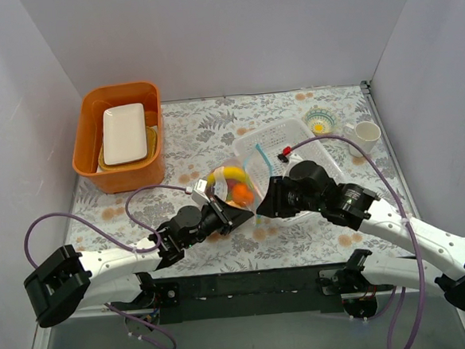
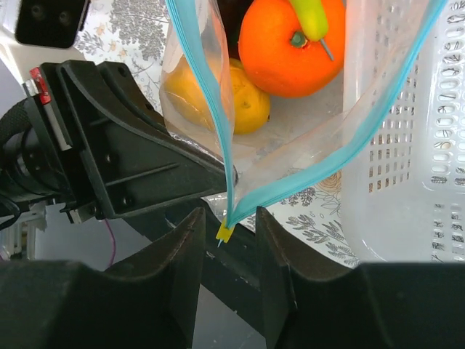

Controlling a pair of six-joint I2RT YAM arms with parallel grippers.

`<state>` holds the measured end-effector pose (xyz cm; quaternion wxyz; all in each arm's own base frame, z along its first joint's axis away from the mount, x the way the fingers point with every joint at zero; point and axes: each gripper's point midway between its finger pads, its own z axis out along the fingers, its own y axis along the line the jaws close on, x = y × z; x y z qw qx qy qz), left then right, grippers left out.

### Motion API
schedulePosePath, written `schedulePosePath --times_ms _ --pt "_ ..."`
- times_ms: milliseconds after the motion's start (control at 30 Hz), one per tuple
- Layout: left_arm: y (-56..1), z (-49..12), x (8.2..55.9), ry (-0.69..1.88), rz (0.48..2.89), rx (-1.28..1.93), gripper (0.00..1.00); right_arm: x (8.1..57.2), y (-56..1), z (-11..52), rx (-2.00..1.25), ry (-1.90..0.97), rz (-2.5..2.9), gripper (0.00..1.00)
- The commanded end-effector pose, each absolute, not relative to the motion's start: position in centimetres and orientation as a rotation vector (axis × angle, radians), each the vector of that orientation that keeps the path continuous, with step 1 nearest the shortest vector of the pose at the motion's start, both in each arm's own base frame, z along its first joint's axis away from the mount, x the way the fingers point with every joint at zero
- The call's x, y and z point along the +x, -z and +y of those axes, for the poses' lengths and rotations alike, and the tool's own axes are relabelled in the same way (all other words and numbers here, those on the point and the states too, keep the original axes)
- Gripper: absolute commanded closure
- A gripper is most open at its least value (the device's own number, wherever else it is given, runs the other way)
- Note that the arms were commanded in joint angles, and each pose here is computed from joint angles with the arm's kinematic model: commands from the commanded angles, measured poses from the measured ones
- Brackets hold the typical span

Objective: Place the food in the zip-top bag and seal the zipper
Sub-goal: Zip the zipper food storage bag at the center of the board.

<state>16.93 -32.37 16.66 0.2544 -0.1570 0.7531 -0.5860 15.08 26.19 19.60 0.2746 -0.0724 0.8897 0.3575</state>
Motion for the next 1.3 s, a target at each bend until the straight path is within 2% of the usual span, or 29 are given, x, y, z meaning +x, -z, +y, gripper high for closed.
schedulePosePath --times_ms 0,567,667,800,900,933,1033,1267 --pt "-18.1 -32.7 17.4 1.672 2.035 -0.572 1.0 15.3 -20.4 27.0 -0.205 -0.942 2.386 0.59" --pt "-17.4 -32.7 17.5 1.647 2.062 -0.583 1.0 13.1 -18.7 27.8 -0.221 -0.943 2.479 0.58" --pt "-17.3 -32.8 17.4 1.653 2.066 -0.582 1.0 13.3 -18.4 28.0 -0.215 -0.938 2.477 0.63" --pt "-17.3 -32.8 17.4 1.652 2.067 -0.583 1.0 13.2 -18.0 28.2 -0.215 -0.94 2.495 0.75" --pt "-17.3 -32.7 17.4 1.652 2.066 -0.587 1.0 13.1 -17.7 28.1 -0.213 -0.933 2.508 0.71" --pt "-17.2 -32.7 17.4 1.652 2.066 -0.587 1.0 13.1 -17.7 28.1 -0.213 -0.932 2.51 0.66" --pt "-17.3 -32.7 17.3 1.655 2.063 -0.586 1.0 13.2 -17.6 28.0 -0.207 -0.918 2.515 0.6" --pt "-17.3 -32.6 17.4 1.655 2.06 -0.59 1.0 13.1 -17.2 28.0 -0.218 -0.904 2.535 0.64"
